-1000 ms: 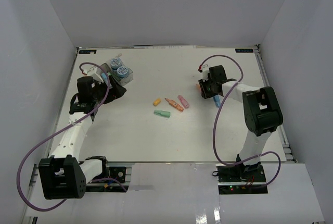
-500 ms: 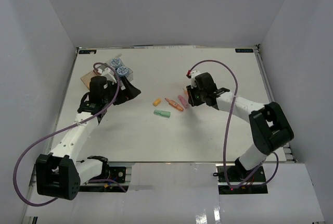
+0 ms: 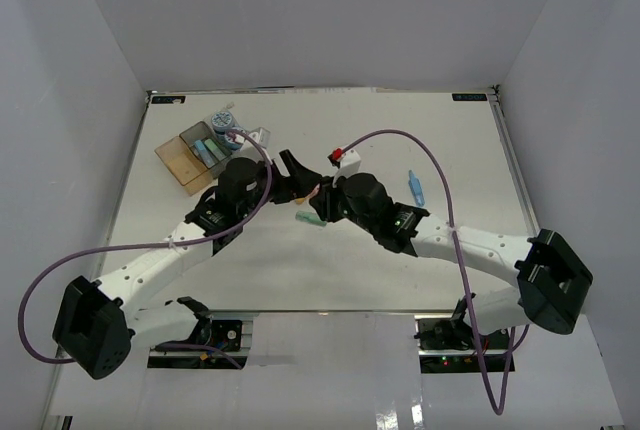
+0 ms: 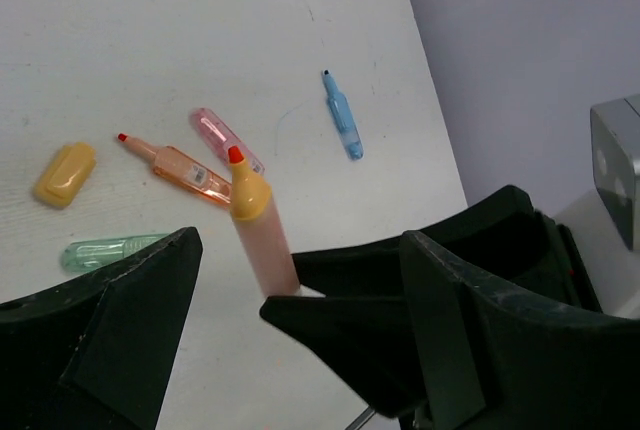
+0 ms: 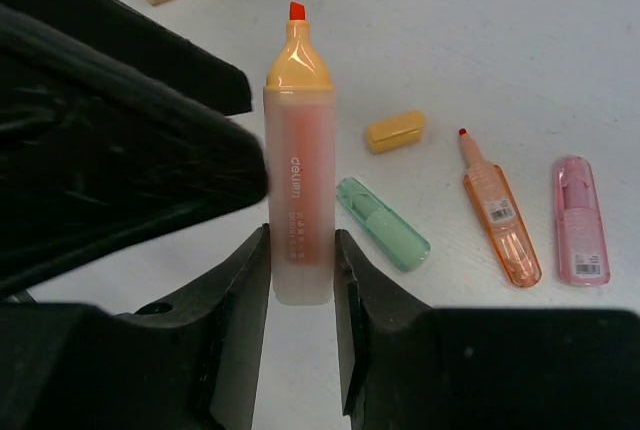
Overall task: Sort the stationery into containers
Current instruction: Pick up the pen from the center of the board.
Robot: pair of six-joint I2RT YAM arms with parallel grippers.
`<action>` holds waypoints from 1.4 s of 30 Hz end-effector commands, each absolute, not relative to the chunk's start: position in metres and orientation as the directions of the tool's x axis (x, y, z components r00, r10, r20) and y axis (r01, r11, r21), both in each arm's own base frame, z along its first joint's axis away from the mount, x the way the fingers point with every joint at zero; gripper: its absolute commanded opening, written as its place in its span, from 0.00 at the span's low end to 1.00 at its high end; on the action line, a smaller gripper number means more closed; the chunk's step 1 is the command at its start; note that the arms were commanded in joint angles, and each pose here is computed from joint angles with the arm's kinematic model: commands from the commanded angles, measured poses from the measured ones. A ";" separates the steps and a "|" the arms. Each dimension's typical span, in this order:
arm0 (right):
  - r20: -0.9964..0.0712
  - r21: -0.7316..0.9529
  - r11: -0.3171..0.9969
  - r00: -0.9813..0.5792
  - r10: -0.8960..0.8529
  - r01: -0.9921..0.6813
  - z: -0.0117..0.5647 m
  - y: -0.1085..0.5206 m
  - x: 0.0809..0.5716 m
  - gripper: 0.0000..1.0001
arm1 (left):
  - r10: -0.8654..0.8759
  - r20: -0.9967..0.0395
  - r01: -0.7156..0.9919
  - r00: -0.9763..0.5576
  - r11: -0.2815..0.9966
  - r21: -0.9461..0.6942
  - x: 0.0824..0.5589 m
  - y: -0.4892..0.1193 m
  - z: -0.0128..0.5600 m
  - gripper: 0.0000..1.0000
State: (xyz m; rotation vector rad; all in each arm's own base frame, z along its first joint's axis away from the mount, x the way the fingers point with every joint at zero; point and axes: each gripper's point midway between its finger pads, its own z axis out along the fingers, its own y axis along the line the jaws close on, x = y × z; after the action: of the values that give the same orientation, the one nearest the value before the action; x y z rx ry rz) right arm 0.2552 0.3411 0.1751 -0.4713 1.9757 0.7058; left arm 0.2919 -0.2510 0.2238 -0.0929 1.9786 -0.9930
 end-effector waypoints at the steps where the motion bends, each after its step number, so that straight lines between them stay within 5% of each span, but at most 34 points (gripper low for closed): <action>1: -0.903 0.354 0.778 -0.406 0.140 -0.520 0.212 0.345 0.263 0.08 | -0.492 -0.703 0.287 -0.514 0.674 -0.681 0.304 -0.258 0.245 0.90; 22: -0.904 0.415 0.755 -0.325 0.279 -0.507 0.239 0.341 0.257 0.08 | -0.465 -0.670 0.267 -0.579 0.668 -0.694 0.299 -0.288 0.215 0.61; 28: -0.902 0.424 0.743 -0.316 0.294 -0.518 0.242 0.341 0.255 0.08 | -0.450 -0.672 0.289 -0.588 0.659 -0.694 0.297 -0.294 0.212 0.44; 33: -0.904 0.418 0.743 -0.322 0.281 -0.523 0.237 0.341 0.253 0.12 | -0.447 -0.692 0.314 -0.567 0.659 -0.684 0.297 -0.293 0.219 0.20; 37: -0.916 0.384 0.754 -0.322 0.239 -0.533 0.231 0.340 0.252 0.33 | -0.424 -0.731 0.347 -0.534 0.679 -0.647 0.298 -0.288 0.224 0.16; 40: -0.927 0.349 0.769 -0.318 0.200 -0.535 0.227 0.332 0.250 0.63 | -0.391 -0.779 0.371 -0.490 0.715 -0.593 0.300 -0.279 0.229 0.13; 42: -0.934 0.326 0.775 -0.313 0.173 -0.542 0.225 0.329 0.248 0.75 | -0.373 -0.803 0.380 -0.464 0.736 -0.561 0.301 -0.268 0.233 0.12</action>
State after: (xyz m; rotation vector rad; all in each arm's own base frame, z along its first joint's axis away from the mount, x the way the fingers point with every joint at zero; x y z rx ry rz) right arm 0.2494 0.3331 0.2017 -0.2875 1.8252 0.7170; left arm 0.3015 -0.2822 0.2163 -0.0601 1.9144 -0.9358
